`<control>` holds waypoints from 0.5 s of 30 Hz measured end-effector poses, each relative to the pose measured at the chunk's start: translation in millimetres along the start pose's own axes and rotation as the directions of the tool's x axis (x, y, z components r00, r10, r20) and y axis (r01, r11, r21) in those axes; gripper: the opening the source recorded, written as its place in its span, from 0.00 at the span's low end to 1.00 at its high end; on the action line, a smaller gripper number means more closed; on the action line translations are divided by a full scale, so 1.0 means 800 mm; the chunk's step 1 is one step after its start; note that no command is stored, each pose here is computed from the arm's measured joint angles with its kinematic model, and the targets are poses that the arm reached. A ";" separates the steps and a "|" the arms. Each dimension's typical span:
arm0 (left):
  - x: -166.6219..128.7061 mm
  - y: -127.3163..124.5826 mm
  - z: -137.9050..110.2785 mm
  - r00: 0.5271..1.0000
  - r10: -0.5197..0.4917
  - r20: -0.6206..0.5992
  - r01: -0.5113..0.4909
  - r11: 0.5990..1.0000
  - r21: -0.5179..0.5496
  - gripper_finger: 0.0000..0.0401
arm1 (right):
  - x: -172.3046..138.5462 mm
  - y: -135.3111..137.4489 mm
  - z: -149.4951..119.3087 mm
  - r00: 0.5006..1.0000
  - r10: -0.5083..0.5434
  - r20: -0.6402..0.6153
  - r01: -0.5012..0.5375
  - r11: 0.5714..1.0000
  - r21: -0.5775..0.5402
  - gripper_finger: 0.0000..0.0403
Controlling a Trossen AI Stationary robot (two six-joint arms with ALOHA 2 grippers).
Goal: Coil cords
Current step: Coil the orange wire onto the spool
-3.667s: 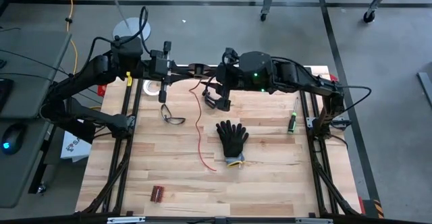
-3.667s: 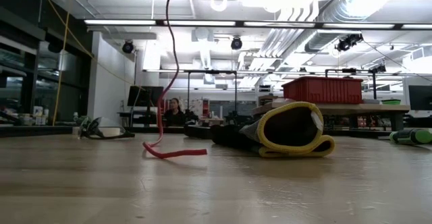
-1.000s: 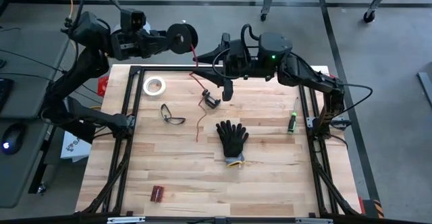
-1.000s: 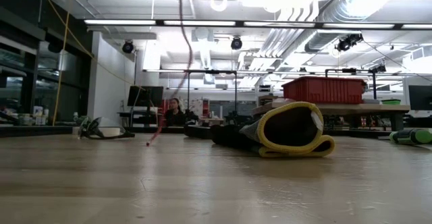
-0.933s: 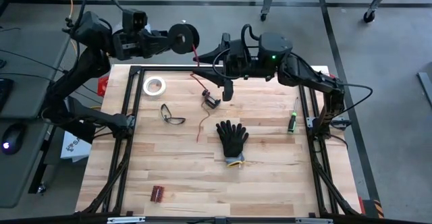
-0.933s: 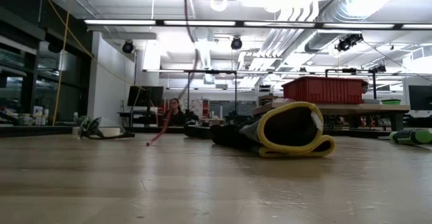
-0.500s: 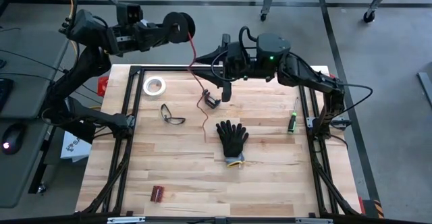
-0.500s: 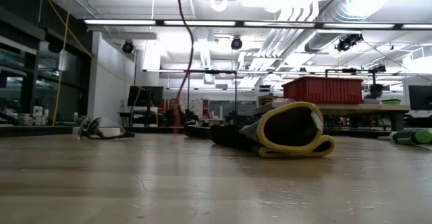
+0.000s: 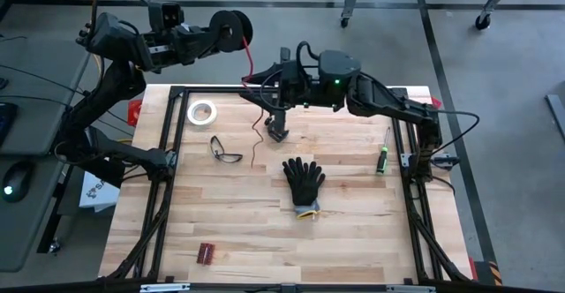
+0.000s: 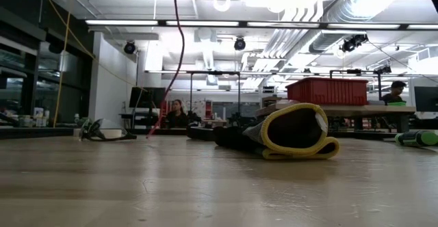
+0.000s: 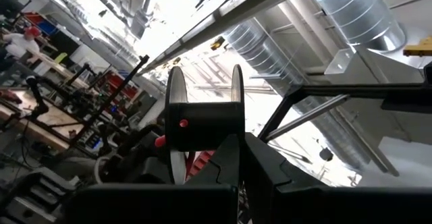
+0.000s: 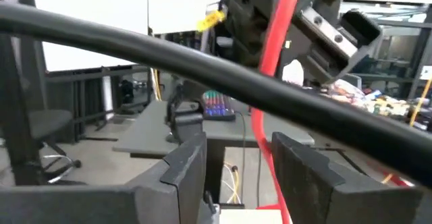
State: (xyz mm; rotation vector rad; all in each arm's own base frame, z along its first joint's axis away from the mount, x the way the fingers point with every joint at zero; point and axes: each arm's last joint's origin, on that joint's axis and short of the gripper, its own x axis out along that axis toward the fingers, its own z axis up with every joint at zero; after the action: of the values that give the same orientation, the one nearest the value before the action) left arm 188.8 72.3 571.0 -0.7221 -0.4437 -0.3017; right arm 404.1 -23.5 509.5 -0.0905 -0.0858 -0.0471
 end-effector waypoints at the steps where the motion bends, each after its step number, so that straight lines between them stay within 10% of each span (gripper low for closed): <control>1: 0.000 0.000 0.000 1.000 0.000 -0.001 0.000 1.000 0.000 0.00 | 0.002 0.000 -0.001 1.000 -0.009 0.011 0.009 1.000 -0.004 0.40; 15: 0.000 -0.001 0.000 1.000 -0.013 -0.002 0.013 1.000 -0.006 0.00 | 0.006 -0.001 -0.006 0.999 -0.032 -0.006 0.031 0.999 -0.036 0.24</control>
State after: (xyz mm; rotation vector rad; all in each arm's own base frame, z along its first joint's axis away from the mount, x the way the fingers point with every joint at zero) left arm 188.2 71.8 571.8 -0.7248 -0.4465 -0.3161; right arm 409.2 -24.8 505.6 -0.1248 -0.0796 -0.0803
